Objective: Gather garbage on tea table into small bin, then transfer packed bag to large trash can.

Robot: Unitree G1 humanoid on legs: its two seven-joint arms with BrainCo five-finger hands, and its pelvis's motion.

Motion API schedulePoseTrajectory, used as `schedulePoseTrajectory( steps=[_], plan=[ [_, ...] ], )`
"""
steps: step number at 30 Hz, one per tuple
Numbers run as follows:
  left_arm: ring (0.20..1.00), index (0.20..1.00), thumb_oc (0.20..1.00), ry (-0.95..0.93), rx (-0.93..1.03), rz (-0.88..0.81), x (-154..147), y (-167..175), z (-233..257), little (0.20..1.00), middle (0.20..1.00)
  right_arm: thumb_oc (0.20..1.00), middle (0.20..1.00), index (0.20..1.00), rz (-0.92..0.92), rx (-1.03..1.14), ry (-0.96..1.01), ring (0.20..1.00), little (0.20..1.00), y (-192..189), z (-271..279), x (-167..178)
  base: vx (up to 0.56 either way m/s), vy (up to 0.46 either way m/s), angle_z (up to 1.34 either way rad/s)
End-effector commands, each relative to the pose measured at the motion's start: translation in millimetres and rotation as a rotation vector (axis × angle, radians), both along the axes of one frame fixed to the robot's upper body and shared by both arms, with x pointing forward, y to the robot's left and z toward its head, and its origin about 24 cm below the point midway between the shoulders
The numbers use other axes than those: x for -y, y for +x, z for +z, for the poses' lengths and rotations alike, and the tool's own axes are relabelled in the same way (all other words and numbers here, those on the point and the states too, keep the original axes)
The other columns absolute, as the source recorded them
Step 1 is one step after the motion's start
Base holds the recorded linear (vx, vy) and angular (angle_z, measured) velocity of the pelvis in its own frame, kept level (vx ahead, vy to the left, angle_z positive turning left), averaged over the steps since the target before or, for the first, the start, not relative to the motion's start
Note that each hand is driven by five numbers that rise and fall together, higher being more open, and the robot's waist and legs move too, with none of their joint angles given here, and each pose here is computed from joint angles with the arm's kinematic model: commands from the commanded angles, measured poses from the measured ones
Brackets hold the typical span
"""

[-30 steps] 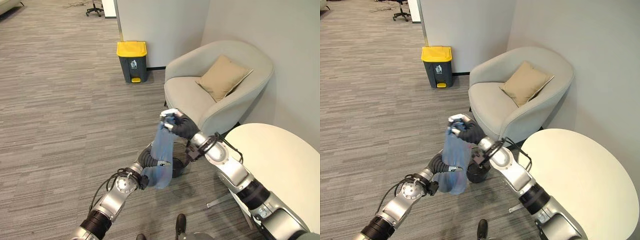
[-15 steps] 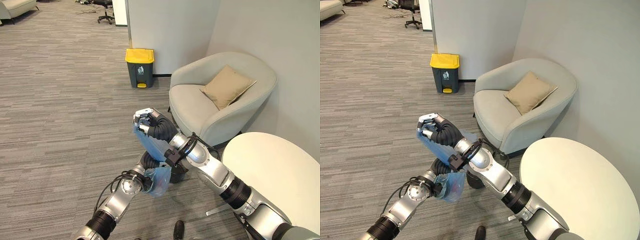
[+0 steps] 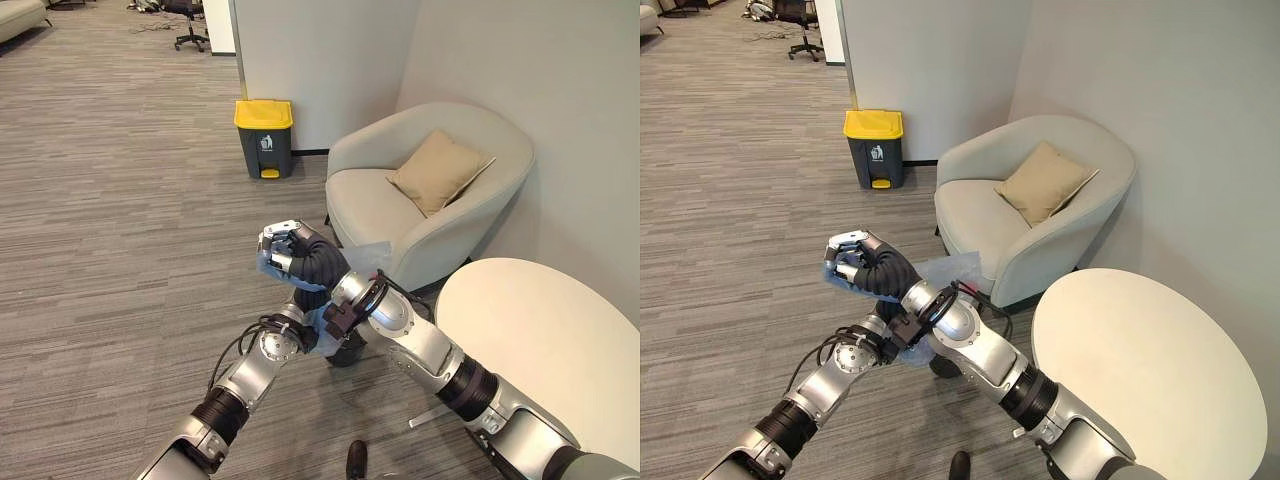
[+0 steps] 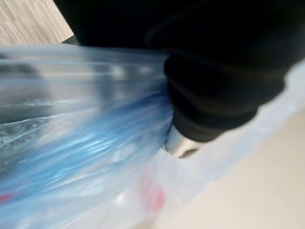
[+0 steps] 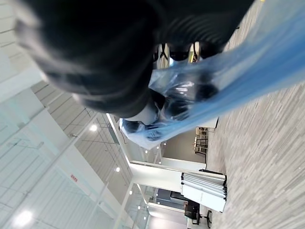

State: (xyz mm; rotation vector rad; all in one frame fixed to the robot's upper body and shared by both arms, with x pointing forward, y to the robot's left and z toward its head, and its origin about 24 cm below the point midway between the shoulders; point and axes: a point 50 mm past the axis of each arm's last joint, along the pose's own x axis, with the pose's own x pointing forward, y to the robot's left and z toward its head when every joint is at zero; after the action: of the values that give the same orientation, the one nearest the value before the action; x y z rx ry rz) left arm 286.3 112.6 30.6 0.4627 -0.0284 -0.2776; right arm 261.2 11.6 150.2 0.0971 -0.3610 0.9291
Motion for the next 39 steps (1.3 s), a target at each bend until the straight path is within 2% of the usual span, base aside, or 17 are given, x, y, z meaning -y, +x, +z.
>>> schedulePoseTrajectory(
  steps=[1,2,3,4,8,13,18,19,27,31,33,39],
  plan=[
    [0.2,0.2,0.2,-0.096,0.147,-0.005,1,10,33,0.2,0.2,0.2,0.2,0.2,0.019,0.207,0.075,0.2,0.2,-5,41,-2,0.0,0.0,0.0],
    [0.2,0.2,0.2,-0.107,0.146,0.005,-3,9,33,0.2,0.2,0.2,0.2,0.2,0.001,0.234,0.045,0.2,0.2,-4,40,1,0.0,0.0,0.0],
    [0.2,0.2,0.2,-0.129,0.145,0.024,-10,6,33,0.2,0.2,0.542,0.542,0.542,-0.048,0.298,-0.033,0.542,0.542,0,37,8,0.01,-0.033,-0.01],
    [0.2,0.2,0.2,-0.145,0.149,0.04,-16,3,34,0.2,0.2,1.0,1.0,1.0,-0.097,0.356,-0.105,1.0,1.0,3,34,17,0.01,-0.038,-0.01],
    [0.2,0.2,0.2,-0.183,0.126,0.123,-39,-8,27,0.2,0.2,1.0,1.0,1.0,-0.258,0.517,-0.301,1.0,1.0,11,26,43,0.0,-0.008,0.0],
    [0.2,0.2,0.2,-0.166,0.066,0.225,-66,-20,11,0.2,0.2,1.0,1.0,1.0,-0.367,0.49,-0.338,1.0,1.0,14,15,67,0.0,-0.002,0.01],
    [0.2,0.2,0.2,-0.125,-0.023,0.339,-102,-41,-10,0.2,0.2,1.0,1.0,1.0,-0.494,0.31,-0.402,1.0,1.0,14,-22,112,0.0,0.0,0.0],
    [0.2,0.2,0.2,-0.121,-0.066,0.379,-116,-50,-19,0.2,0.2,1.0,1.0,1.0,-0.548,0.193,-0.446,1.0,1.0,11,-46,135,0.0,0.0,0.0],
    [0.2,0.2,0.2,-0.106,-0.311,0.538,-167,-100,-63,0.2,0.2,1.0,1.0,1.0,-0.761,-0.318,-0.654,1.0,1.0,-28,-150,223,0.0,-0.013,0.01],
    [0.2,0.2,0.2,-0.137,-0.409,0.631,-177,-125,-83,0.2,0.2,1.0,1.0,1.0,-0.859,-0.493,-0.72,1.0,1.0,-53,-185,248,-0.05,-0.06,0.13],
    [0.2,0.2,0.2,-0.139,-0.427,0.652,-178,-128,-87,0.2,0.2,1.0,1.0,1.0,-0.894,-0.509,-0.713,1.0,1.0,-56,-188,253,-0.09,-0.045,0.22],
    [0.2,0.2,0.2,-0.154,-0.398,0.628,-170,-111,-84,0.2,0.2,1.0,1.0,1.0,-0.992,-0.539,-0.743,1.0,1.0,-60,-195,264,-0.12,0.001,0.59]
  ],
)
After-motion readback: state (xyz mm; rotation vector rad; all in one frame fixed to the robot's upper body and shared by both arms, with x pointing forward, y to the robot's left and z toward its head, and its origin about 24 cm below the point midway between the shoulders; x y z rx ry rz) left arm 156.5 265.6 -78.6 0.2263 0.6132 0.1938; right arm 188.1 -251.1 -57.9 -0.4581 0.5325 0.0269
